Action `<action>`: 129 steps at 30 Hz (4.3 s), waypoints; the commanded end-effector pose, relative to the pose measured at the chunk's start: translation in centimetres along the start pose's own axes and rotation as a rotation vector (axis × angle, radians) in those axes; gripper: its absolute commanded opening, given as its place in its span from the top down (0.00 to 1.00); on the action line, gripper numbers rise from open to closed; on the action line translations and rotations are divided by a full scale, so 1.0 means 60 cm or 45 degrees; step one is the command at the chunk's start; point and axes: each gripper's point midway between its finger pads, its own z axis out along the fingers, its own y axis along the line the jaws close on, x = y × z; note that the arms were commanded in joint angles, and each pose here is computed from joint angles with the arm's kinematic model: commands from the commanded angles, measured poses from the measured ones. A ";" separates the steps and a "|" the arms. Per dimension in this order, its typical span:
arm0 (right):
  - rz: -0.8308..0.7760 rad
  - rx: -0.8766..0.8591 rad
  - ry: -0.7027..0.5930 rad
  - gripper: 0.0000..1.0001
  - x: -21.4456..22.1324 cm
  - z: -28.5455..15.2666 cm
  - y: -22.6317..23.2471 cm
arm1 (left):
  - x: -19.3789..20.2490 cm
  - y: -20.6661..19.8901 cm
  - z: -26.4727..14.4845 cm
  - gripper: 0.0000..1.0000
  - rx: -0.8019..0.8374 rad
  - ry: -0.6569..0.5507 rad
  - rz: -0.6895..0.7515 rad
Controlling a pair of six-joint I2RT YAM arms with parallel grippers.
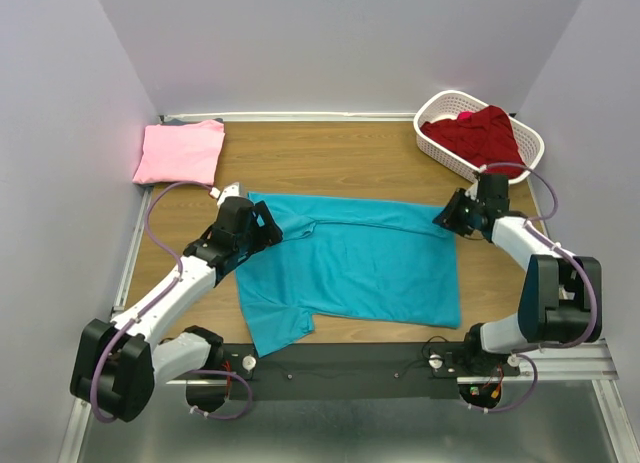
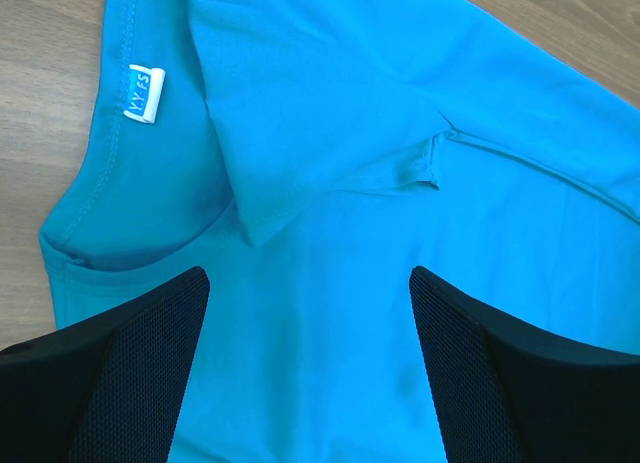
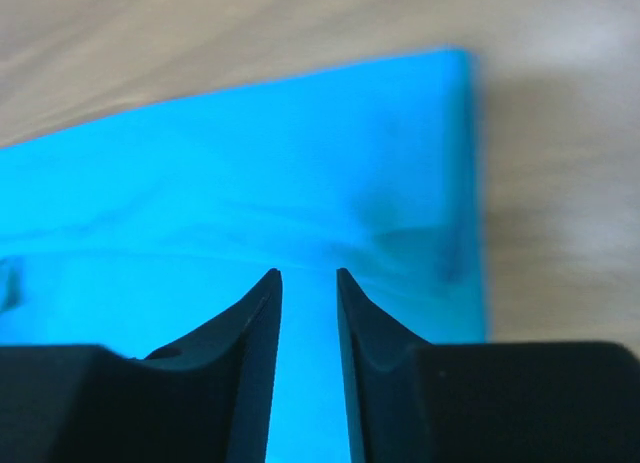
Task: Fold and stack the t-shirts
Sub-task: Fold the tshirt
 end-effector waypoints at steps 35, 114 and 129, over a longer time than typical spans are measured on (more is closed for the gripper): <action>-0.078 -0.750 0.419 0.56 0.269 0.121 0.508 | 0.035 0.014 0.078 0.29 -0.052 0.096 -0.088; -0.430 -0.545 0.554 0.95 0.281 0.112 0.442 | 0.099 0.039 0.062 0.76 -0.036 0.412 -0.107; -0.395 -0.519 0.261 0.50 0.111 0.053 0.370 | -0.115 0.072 0.028 0.19 -0.072 -0.102 -0.211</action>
